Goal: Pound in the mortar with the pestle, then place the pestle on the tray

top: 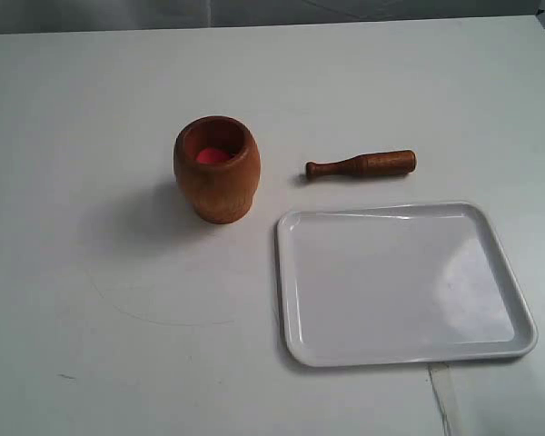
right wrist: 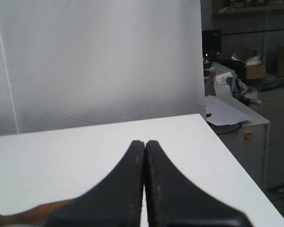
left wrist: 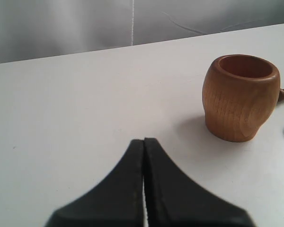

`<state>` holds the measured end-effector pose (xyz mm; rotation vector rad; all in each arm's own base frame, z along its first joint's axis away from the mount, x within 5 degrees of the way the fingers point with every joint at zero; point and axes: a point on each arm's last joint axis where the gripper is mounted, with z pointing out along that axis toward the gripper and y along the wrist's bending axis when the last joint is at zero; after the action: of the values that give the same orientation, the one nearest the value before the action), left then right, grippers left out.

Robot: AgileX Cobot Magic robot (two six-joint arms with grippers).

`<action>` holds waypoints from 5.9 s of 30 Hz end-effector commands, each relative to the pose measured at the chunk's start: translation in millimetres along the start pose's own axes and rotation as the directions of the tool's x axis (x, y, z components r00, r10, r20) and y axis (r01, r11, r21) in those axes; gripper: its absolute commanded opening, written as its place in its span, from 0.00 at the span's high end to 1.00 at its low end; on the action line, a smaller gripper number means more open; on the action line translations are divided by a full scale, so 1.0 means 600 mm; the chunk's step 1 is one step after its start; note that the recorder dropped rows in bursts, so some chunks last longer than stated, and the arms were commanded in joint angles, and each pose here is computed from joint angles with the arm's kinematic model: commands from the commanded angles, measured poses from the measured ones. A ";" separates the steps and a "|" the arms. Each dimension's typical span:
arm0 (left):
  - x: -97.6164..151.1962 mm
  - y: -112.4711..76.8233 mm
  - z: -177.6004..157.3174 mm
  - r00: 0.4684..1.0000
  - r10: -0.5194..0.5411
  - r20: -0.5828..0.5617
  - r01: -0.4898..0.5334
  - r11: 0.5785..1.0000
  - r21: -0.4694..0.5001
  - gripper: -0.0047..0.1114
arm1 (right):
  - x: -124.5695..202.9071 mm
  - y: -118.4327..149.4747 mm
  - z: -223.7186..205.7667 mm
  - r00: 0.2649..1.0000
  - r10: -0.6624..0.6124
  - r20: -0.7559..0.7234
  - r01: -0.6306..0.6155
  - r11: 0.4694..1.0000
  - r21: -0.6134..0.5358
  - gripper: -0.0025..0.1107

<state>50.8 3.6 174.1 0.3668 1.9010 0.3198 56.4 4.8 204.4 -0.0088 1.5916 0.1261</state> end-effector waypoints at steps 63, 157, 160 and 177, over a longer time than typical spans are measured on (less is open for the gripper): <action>-0.001 -0.001 0.000 1.000 -0.012 0.007 0.012 1.000 0.008 0.96 | 0.097 0.341 0.535 0.161 -0.959 -0.234 0.196 0.263 -0.945 0.96; -0.001 -0.001 0.000 1.000 -0.012 0.007 0.012 1.000 0.008 0.96 | 0.069 0.473 0.303 0.986 0.017 0.167 0.109 0.691 -0.715 0.98; -0.001 -0.001 0.000 1.000 -0.012 0.007 0.012 1.000 0.008 0.96 | 0.098 0.472 0.307 0.991 -0.016 0.134 0.107 0.700 -0.706 0.98; -0.001 -0.001 0.000 1.000 -0.012 0.007 0.012 1.000 0.008 0.96 | 0.020 0.462 0.302 0.970 0.043 0.239 0.130 0.739 -0.661 0.98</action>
<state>50.8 3.6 174.1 0.3668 1.9010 0.3198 217.6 303.2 169.5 -0.6333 1.3377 0.6300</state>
